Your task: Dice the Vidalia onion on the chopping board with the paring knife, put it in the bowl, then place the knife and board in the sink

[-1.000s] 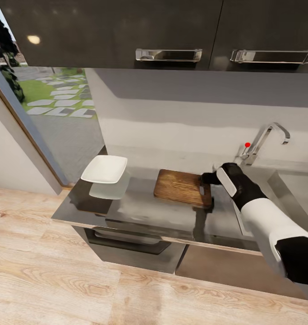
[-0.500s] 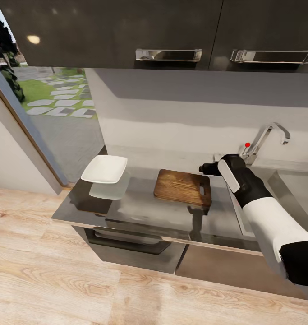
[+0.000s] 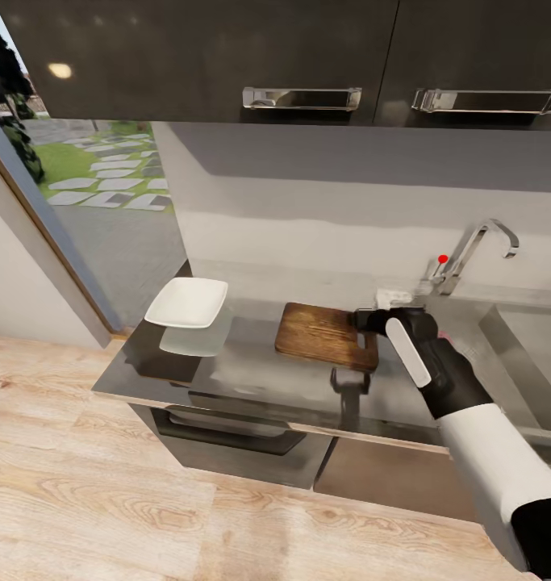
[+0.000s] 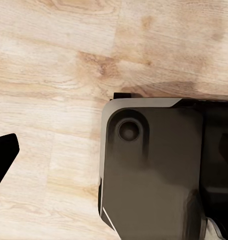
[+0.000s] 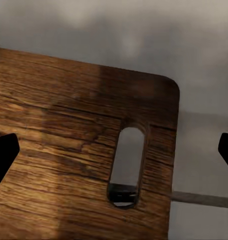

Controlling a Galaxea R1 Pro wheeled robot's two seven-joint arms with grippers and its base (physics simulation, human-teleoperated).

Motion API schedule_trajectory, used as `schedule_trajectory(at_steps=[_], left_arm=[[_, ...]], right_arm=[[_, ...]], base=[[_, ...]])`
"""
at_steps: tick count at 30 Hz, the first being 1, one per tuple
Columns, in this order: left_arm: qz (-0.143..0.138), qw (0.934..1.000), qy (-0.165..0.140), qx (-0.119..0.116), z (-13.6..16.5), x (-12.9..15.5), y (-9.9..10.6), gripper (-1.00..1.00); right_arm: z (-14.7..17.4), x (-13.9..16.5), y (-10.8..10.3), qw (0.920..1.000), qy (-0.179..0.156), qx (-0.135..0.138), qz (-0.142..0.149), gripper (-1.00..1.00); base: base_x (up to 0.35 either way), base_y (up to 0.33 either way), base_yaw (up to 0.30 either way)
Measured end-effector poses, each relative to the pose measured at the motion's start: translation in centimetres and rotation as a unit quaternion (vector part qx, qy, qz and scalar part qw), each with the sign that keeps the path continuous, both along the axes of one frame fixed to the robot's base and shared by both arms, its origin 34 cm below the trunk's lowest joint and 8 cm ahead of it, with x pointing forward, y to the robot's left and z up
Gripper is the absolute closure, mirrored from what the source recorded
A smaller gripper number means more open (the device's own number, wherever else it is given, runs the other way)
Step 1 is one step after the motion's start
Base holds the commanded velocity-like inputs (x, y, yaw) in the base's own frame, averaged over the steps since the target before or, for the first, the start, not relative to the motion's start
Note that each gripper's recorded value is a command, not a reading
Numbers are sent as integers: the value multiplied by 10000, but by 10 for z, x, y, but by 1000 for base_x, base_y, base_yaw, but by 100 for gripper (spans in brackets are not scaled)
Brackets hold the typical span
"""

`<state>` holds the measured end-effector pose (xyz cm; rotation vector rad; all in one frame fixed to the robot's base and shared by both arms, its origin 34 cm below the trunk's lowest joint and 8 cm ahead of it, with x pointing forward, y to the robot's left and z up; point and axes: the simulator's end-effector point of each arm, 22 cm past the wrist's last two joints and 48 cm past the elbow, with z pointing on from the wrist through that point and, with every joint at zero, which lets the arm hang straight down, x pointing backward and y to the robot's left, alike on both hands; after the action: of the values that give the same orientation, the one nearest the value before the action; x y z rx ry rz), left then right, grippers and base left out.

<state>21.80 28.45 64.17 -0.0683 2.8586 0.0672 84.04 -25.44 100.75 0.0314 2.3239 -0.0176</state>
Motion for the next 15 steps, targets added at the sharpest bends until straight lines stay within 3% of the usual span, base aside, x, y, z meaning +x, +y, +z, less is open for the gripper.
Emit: schedule_trajectory(at_steps=[10, 15], left_arm=[[0, 10000, 1, 1, 0, 0, 0, -100], [0, 10000, -1, -1, 0, 0, 0, -100]], right_arm=[[-12, -58, 31, 9991, -207, 216, 311, -100], [-26, -90, 40, 9986, -153, 315, 390, -100]], base=[[0, 0, 0], [0, 0, 0]])
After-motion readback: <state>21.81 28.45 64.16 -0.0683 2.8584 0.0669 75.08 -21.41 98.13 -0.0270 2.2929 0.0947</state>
